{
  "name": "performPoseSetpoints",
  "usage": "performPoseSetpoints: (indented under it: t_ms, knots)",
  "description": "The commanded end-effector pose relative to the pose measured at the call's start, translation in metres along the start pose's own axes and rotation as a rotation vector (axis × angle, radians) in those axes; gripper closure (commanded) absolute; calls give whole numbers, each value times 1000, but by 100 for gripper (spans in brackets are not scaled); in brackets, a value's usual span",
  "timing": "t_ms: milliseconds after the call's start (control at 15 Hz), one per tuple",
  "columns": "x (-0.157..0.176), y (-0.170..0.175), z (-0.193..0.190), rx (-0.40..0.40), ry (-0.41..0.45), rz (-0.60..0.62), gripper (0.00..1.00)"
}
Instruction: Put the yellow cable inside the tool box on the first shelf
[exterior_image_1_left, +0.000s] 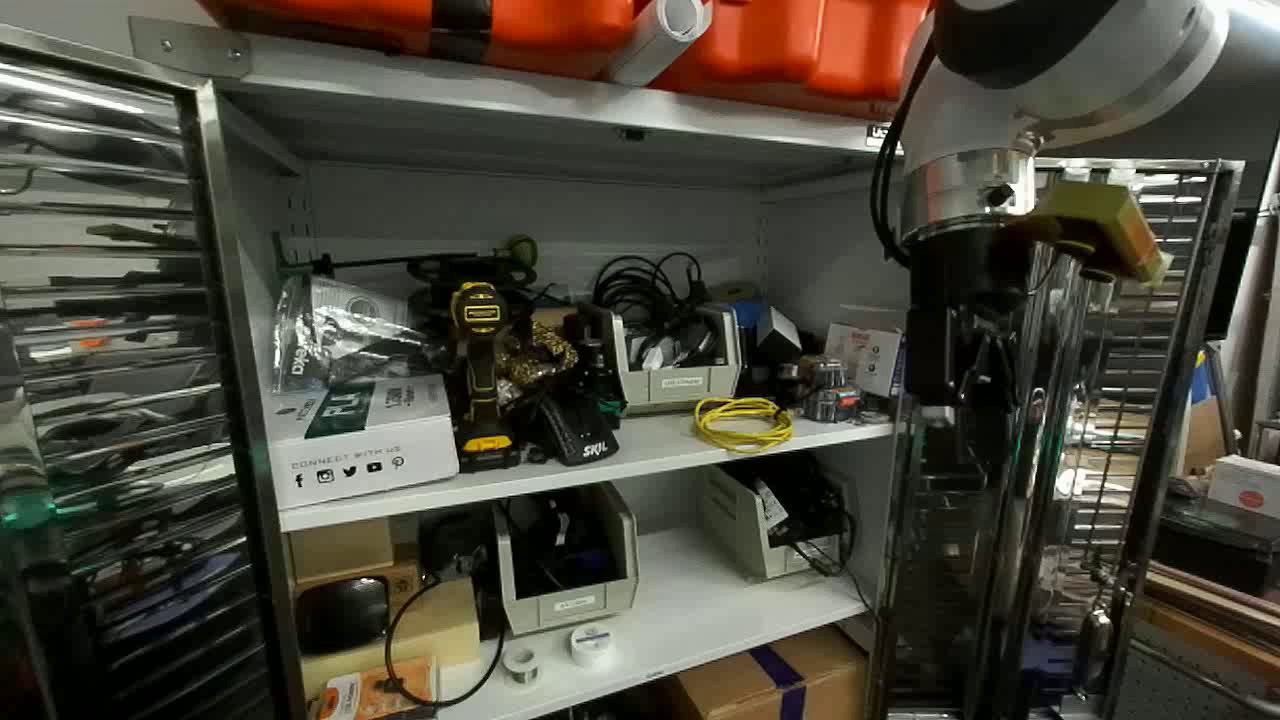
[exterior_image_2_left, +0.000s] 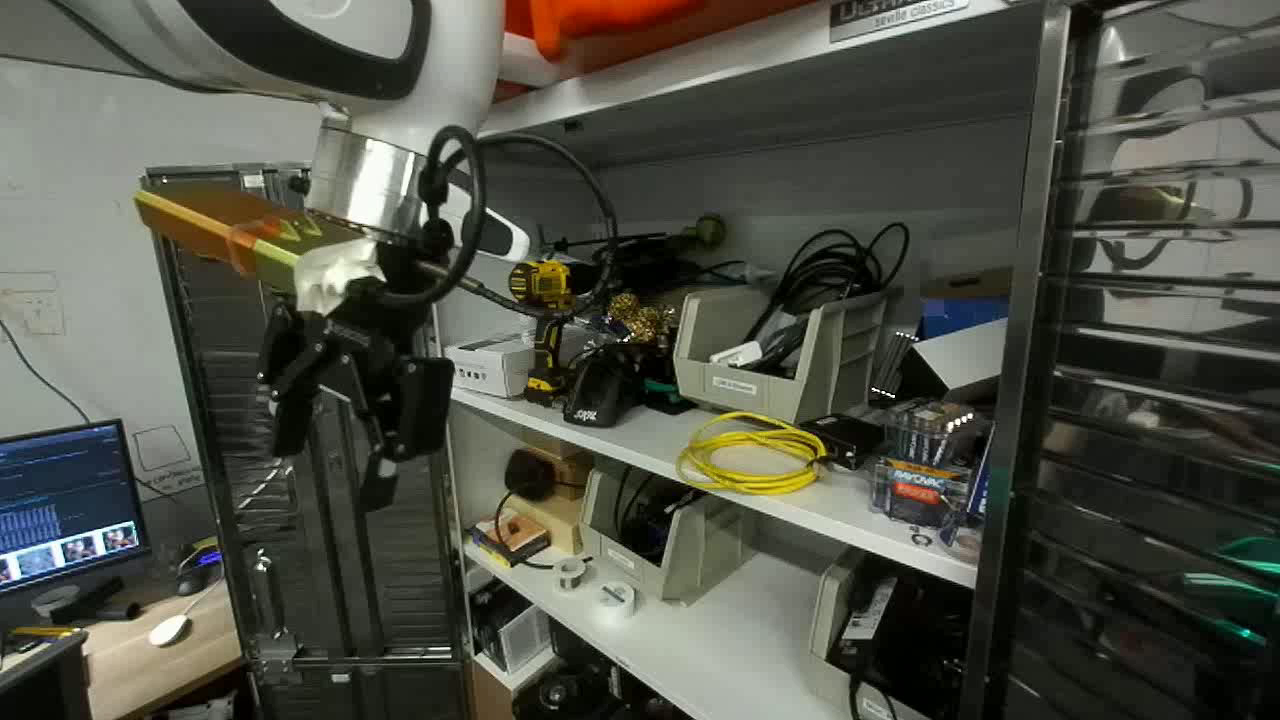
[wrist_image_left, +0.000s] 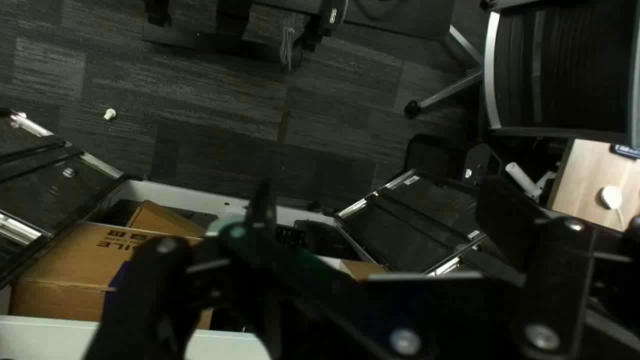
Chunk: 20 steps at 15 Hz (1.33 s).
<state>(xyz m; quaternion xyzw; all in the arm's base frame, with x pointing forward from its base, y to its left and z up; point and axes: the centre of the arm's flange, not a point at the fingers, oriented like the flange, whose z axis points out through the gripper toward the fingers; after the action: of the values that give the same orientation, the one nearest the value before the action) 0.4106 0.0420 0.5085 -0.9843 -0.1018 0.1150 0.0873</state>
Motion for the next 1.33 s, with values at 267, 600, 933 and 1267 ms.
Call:
performPoseSetpoints:
  t_ms: [267,600,933,1267]
  knots:
    - [0,-1,-5,-2,11,-2,0]
    - [0,-1,-5,-2,11,-2,0]
    - [31,5,13,-52,-33,-30,0]
    - [93,19,42,-183,-53,-103,0]
